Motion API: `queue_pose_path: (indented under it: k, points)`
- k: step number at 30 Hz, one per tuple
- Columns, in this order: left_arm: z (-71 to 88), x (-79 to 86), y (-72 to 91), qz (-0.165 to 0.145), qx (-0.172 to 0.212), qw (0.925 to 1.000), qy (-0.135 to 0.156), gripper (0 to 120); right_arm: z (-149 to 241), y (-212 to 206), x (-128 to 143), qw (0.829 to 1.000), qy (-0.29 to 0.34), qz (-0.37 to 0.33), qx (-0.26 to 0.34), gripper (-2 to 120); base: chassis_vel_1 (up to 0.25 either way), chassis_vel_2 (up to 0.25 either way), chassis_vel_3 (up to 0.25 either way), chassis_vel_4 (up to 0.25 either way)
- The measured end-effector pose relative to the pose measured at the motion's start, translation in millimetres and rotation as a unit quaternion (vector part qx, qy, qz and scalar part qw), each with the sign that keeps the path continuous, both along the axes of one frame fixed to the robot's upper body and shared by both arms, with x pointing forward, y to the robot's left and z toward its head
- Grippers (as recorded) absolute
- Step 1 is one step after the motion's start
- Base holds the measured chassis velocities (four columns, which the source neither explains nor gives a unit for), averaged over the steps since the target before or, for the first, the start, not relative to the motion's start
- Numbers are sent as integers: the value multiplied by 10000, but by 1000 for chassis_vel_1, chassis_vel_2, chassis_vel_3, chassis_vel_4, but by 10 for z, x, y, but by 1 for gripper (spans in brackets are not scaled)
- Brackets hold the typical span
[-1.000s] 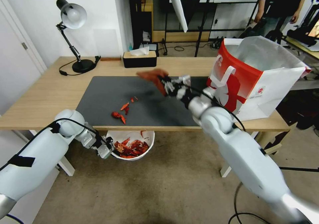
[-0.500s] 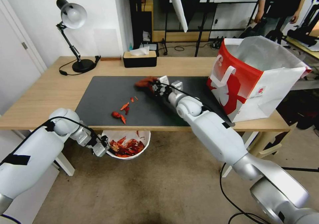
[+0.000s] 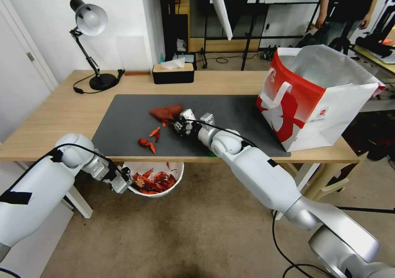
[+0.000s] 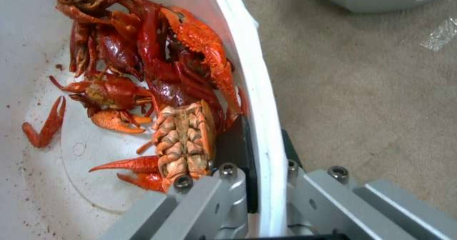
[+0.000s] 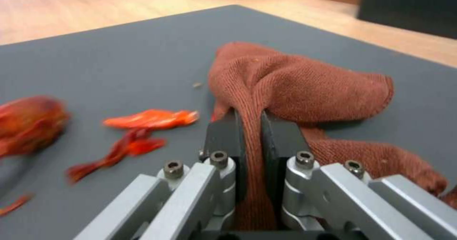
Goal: Sweep shrimp from table into container with towel, then put container into takeout bag.
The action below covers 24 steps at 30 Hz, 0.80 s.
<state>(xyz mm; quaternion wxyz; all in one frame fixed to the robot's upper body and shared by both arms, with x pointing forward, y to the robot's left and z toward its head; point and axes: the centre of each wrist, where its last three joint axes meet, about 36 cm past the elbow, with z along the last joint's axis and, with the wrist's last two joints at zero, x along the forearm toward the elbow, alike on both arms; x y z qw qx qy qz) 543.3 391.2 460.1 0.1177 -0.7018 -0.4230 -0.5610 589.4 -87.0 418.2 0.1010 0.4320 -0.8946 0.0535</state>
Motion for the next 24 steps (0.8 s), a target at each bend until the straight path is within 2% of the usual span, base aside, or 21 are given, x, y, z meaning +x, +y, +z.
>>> queue_pose_path:
  k: [7, 24]
  points:
    - [38, -24, 21, -8, 8, 10000, -15, 0, -94, -22, -127, 9980, -6, 618, 149, 6, 0, 0, 0, 0]
    - [94, -27, 131, 92, 28, 9999, -46, 0, -133, -21, -167, 9865, -10, 1616, 256, 6, 0, 0, 0, 0]
